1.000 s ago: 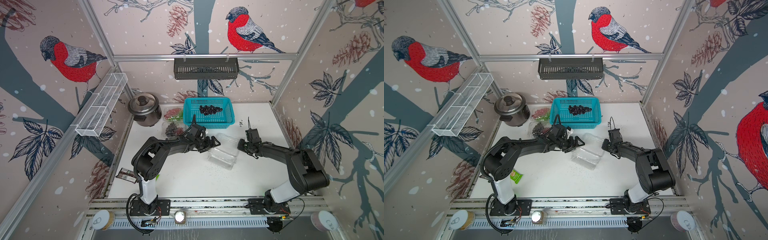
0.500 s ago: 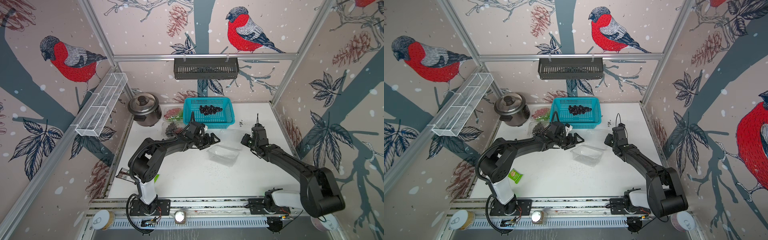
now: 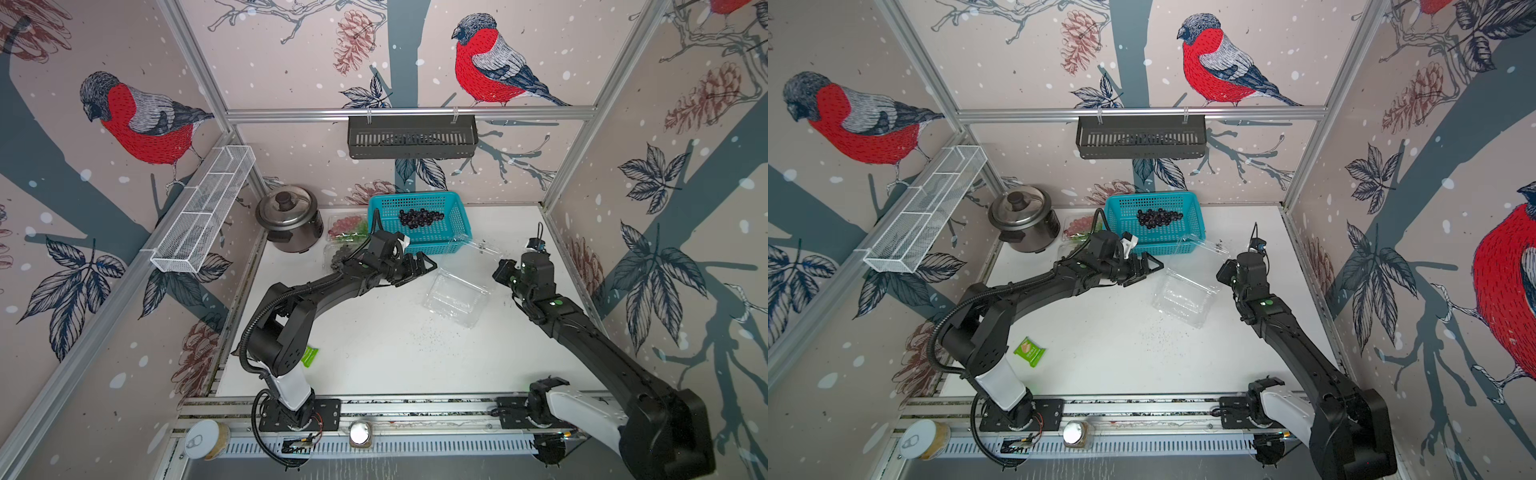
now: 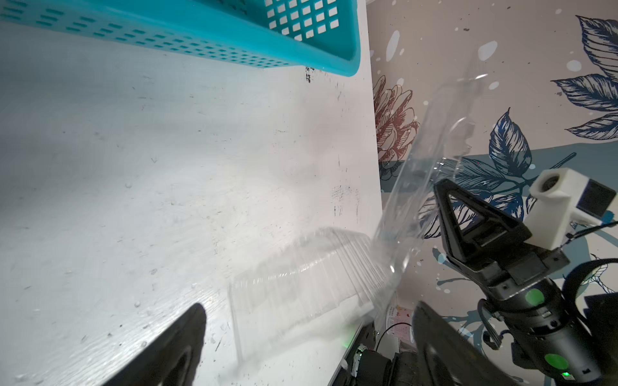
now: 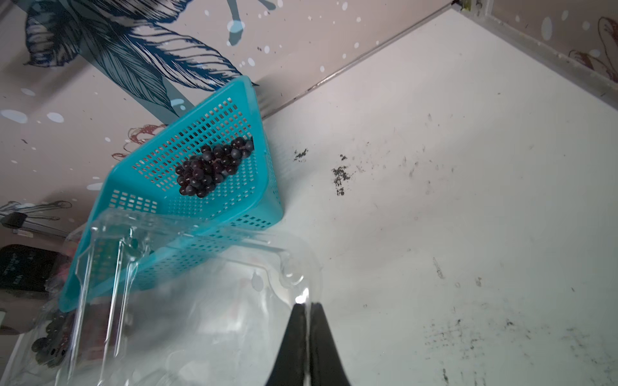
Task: Pack grapes into containers
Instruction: Adjust the packing box at the center of the board, then pick up the grape from the basket.
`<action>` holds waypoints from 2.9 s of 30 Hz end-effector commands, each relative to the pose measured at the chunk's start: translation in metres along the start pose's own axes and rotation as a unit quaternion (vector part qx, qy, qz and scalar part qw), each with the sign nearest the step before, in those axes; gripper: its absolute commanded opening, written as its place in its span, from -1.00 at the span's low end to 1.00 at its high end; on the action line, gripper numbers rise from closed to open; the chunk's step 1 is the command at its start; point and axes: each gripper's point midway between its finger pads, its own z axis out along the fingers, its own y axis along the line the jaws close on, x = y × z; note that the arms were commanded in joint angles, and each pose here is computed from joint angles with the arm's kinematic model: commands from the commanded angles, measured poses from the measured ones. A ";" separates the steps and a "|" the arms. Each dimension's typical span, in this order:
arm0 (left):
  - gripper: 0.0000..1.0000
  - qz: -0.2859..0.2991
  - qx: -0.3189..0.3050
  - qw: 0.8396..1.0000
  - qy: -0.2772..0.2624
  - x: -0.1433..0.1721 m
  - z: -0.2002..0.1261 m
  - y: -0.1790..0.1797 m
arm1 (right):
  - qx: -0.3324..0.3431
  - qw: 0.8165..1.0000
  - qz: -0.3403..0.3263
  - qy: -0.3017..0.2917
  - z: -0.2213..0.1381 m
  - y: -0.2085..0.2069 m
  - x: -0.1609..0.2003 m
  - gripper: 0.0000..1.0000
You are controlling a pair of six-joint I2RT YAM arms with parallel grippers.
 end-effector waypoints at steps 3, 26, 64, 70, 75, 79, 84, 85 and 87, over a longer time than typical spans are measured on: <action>0.90 0.004 0.001 1.000 -0.001 -0.001 -0.001 0.000 | 0.003 1.000 -0.011 -0.026 -0.002 -0.003 -0.011 -0.86; 0.90 -0.020 -0.022 1.000 -0.010 -0.008 -0.011 0.024 | 0.026 0.999 0.044 -0.008 0.053 -0.034 0.027 -0.69; 0.93 0.032 -0.062 0.996 -0.058 -0.055 -0.043 0.000 | -0.023 0.999 0.027 -0.030 0.028 0.011 -0.033 0.99; 0.92 0.032 -0.087 0.990 -0.106 -0.114 -0.058 0.007 | -0.055 0.998 -0.037 0.011 0.053 0.059 -0.034 1.00; 0.88 0.015 -0.065 0.991 -0.116 -0.154 -0.041 0.010 | -0.075 0.990 -0.096 0.069 0.096 0.103 -0.020 1.00; 0.87 -0.008 -0.054 0.991 -0.119 -0.181 -0.022 0.019 | -0.085 0.981 -0.119 0.126 0.139 0.125 -0.001 1.00; 0.82 -0.049 -0.053 0.990 -0.123 -0.211 0.001 0.045 | -0.109 0.975 -0.115 0.158 0.178 0.145 0.010 1.00; 0.82 -0.058 -0.049 0.989 -0.126 -0.216 0.005 0.049 | -0.111 0.974 -0.116 0.161 0.184 0.148 0.011 1.00; 0.81 -0.072 -0.039 0.988 -0.132 -0.224 0.014 0.053 | -0.111 0.974 -0.114 0.164 0.194 0.150 0.013 1.00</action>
